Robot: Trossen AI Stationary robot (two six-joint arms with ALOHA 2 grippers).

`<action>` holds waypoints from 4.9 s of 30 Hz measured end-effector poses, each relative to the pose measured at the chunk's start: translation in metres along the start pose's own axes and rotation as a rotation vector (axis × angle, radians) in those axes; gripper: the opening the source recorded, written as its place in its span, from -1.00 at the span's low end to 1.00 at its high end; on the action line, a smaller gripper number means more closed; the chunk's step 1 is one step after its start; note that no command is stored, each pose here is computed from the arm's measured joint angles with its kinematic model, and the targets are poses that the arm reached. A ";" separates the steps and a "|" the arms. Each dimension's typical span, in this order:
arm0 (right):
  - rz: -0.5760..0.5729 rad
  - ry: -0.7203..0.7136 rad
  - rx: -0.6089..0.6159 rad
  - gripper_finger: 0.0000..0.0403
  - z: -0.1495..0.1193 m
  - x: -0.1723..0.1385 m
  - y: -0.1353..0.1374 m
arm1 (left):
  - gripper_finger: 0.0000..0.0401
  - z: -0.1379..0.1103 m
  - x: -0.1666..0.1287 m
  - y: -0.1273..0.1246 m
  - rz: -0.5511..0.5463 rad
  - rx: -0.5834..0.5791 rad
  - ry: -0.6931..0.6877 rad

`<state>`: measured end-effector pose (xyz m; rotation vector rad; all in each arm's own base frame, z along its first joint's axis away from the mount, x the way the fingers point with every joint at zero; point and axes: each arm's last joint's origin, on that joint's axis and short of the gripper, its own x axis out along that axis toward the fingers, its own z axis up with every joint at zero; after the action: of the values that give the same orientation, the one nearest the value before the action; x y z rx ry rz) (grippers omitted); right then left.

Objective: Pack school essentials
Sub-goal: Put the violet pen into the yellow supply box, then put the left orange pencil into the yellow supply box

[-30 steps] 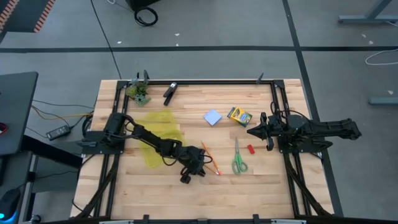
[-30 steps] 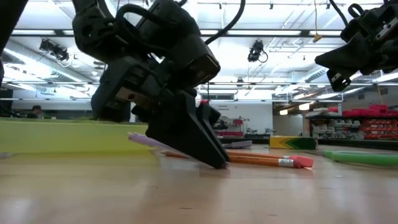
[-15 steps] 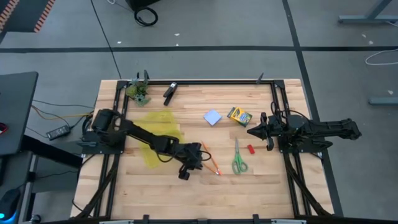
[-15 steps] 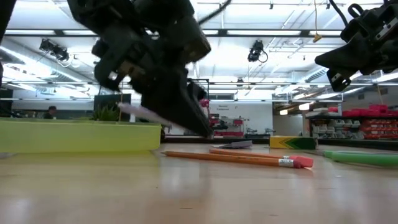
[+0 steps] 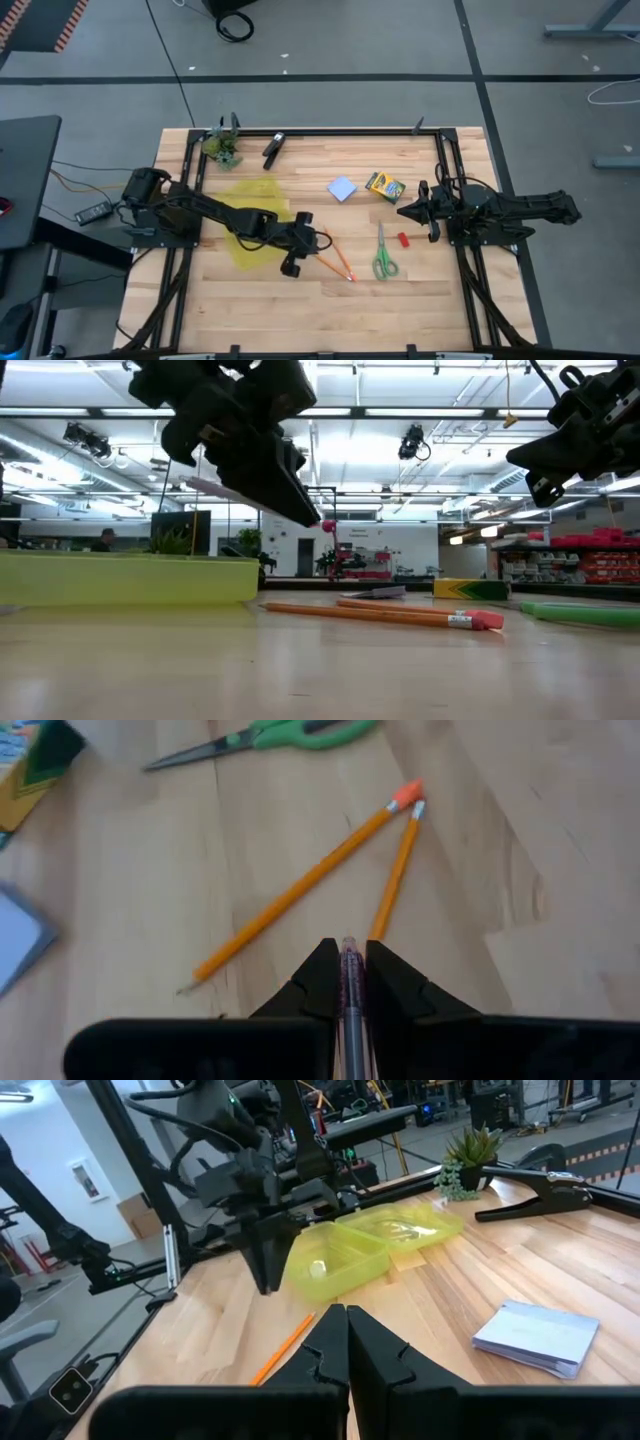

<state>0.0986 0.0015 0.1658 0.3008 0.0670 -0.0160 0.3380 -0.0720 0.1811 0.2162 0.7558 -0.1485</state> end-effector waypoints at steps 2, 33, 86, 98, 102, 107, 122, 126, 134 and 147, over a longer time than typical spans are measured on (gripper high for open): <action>0.000 0.000 0.000 -0.97 0.000 0.000 0.000 | -0.84 0.000 -0.001 0.001 0.004 -0.001 0.007; 0.000 0.000 0.000 -0.97 0.000 0.000 0.000 | -0.84 -0.119 -0.057 0.012 0.350 -0.365 -0.251; 0.000 0.000 0.000 -0.97 0.000 0.000 0.000 | -0.48 -0.157 -0.024 -0.018 0.654 -0.188 -0.006; 0.000 0.001 0.000 -0.97 0.000 0.000 0.000 | -0.47 -0.148 -0.032 -0.017 0.648 -0.209 -0.055; 0.000 0.000 0.000 -0.97 0.000 0.000 0.000 | -0.56 -0.142 -0.034 -0.015 0.657 -0.197 -0.047; 0.000 0.001 0.000 -0.97 0.000 0.000 0.000 | -0.65 -0.132 -0.032 -0.012 0.689 -0.164 -0.032; 0.001 0.001 0.000 -0.97 0.000 0.000 0.000 | -0.67 -0.091 -0.030 -0.005 0.708 -0.138 -0.054; 0.000 0.001 0.000 -0.97 0.000 0.000 0.000 | -0.67 -0.086 -0.030 -0.005 0.708 -0.132 -0.062; 0.000 0.000 0.000 -0.97 0.000 0.000 0.000 | -0.68 -0.074 -0.030 -0.006 0.653 -0.122 -0.088; 0.000 0.001 0.000 -0.97 0.000 0.000 0.000 | -0.69 -0.071 -0.026 -0.014 0.358 -0.044 -0.100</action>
<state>0.0986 0.0015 0.1658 0.3008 0.0675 -0.0158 0.2692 -0.0661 0.1470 0.2966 0.6093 0.1955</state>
